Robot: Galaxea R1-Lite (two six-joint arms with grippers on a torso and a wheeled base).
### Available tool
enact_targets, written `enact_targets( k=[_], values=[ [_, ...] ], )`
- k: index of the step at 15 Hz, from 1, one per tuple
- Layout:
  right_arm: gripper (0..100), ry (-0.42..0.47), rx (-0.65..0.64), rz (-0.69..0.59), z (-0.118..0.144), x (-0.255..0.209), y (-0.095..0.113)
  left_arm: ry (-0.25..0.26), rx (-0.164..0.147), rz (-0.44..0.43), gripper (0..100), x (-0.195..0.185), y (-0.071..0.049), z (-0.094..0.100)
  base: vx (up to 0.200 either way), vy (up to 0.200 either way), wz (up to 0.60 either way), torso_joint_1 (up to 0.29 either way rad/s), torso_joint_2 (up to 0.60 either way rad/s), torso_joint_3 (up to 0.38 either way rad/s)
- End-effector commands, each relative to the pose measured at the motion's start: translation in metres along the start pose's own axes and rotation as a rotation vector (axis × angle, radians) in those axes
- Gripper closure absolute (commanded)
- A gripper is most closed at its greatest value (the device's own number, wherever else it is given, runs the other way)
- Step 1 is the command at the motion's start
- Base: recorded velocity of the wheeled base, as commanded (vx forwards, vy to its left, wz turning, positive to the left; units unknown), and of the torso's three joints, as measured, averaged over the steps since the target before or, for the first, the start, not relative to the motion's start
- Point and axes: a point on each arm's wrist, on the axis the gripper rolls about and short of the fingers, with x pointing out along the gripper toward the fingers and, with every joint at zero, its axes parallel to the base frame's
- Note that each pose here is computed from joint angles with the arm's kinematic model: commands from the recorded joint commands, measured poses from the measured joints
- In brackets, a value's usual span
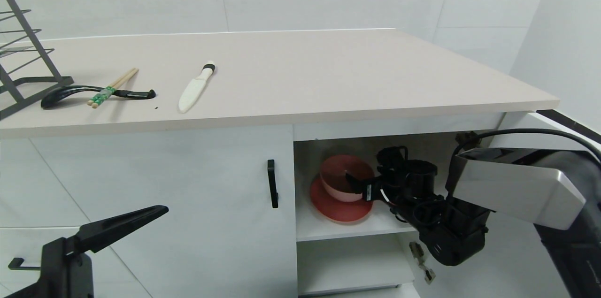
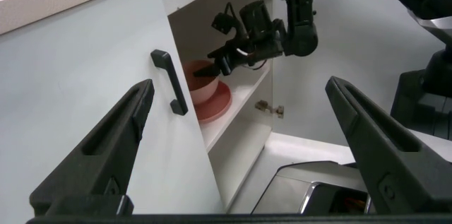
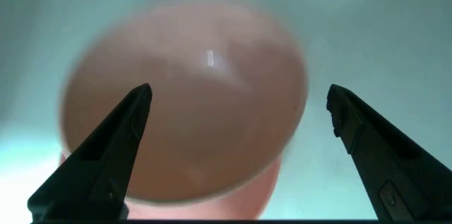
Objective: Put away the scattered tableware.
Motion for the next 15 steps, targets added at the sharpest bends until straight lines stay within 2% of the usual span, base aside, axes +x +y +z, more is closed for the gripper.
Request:
enact_targets(
  k=[1, 5, 6, 8, 12, 15],
  values=[
    [0, -0.008, -0.012, 0.017, 0.006, -0.010, 0.006, 0.000, 0.000, 0.000, 0, 0.000, 0.000, 0.000, 0.000, 0.000, 0.00, 0.000, 0.00, 0.000],
    [0, -0.039, -0.074, 0.046, 0.006, -0.042, 0.015, 0.002, 0.000, 0.000, 0, 0.000, 0.000, 0.000, 0.000, 0.000, 0.00, 0.000, 0.00, 0.000],
    [0, 0.006, -0.109, 0.049, -0.001, -0.053, 0.016, 0.002, 0.000, 0.000, 0, 0.000, 0.000, 0.000, 0.000, 0.000, 0.00, 0.000, 0.00, 0.000],
    [0, 0.037, -0.136, 0.061, -0.001, -0.069, 0.019, 0.002, -0.002, 0.000, 0, 0.000, 0.000, 0.000, 0.000, 0.000, 0.00, 0.000, 0.00, 0.000],
    [0, 0.025, -0.166, 0.150, 0.019, -0.117, 0.044, 0.003, -0.001, 0.000, 0, 0.000, 0.000, -0.001, 0.000, 0.000, 0.00, 0.000, 0.00, 0.000],
    [0, 0.017, -0.171, 0.168, 0.029, -0.145, 0.045, 0.000, 0.000, 0.000, 0, 0.000, 0.000, 0.000, 0.000, 0.000, 0.00, 0.000, 0.00, 0.000]
  ],
)
